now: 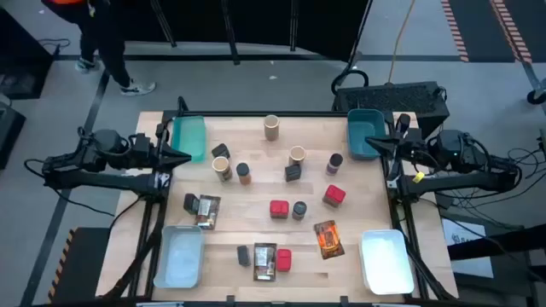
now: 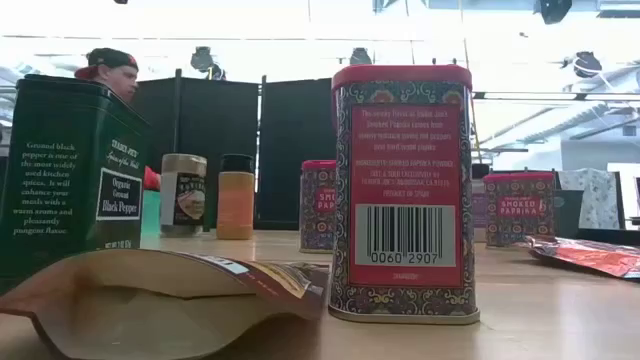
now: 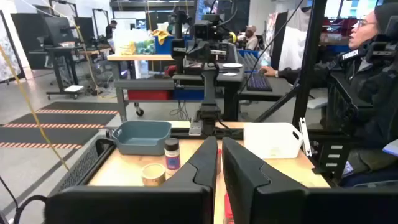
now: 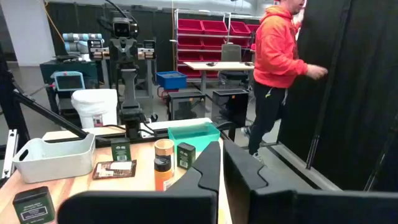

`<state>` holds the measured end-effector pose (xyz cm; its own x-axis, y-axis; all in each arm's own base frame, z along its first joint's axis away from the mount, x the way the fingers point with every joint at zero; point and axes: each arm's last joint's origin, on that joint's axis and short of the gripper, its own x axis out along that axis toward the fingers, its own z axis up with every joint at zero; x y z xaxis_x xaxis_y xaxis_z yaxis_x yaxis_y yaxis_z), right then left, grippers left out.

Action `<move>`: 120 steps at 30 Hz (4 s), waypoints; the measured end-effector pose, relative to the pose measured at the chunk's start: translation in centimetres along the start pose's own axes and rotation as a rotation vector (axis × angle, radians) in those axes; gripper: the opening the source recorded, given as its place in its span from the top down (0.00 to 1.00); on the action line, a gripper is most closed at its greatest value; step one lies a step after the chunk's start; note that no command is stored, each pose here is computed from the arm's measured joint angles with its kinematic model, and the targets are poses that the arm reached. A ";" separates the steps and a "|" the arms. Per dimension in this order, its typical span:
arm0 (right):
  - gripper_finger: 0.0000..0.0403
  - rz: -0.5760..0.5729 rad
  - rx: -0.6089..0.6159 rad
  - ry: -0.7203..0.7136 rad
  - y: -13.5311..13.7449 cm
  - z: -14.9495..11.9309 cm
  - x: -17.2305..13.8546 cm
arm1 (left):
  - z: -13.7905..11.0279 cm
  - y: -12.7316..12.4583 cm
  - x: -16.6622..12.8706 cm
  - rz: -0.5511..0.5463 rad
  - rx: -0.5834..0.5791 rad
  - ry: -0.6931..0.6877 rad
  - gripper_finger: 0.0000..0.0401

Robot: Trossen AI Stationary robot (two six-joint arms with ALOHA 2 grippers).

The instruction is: Sort spices by type

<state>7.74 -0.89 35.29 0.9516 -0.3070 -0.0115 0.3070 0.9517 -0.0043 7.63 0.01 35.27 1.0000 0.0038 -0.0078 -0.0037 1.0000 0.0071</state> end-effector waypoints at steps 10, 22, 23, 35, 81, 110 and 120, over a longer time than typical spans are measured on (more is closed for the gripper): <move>0.99 0.000 0.000 0.000 0.0 0.0 0.0 | 0.0 0.0 0.0 0.000 0.000 0.000 0.93; 0.99 0.000 0.000 0.000 0.0 0.0 0.0 | 0.0 0.0 0.0 0.000 0.000 0.000 0.93; 0.99 0.000 0.000 0.000 0.0 0.0 0.0 | 0.0 0.0 0.0 0.000 0.000 0.000 0.93; 0.99 0.000 0.000 0.000 0.0 0.0 0.0 | 0.0 0.0 0.0 0.000 0.000 0.000 0.93; 0.99 0.053 0.224 -0.302 0.1 -8.3 0.3 | 0.0 0.0 0.0 0.000 0.000 0.003 0.93; 0.99 0.064 0.297 -0.341 0.9 -9.8 3.1 | -5.0 -1.8 3.6 -0.402 0.041 -0.287 0.93; 0.99 -0.046 0.248 -0.246 1.6 -8.9 6.4 | -8.2 -1.8 6.4 -0.331 0.012 -0.173 0.93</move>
<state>14.18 -1.32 26.31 0.9019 -0.3688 0.2249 0.3142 0.9174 0.2443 14.01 -1.71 27.04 0.9337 -0.3217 0.1571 0.3188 0.9468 0.0438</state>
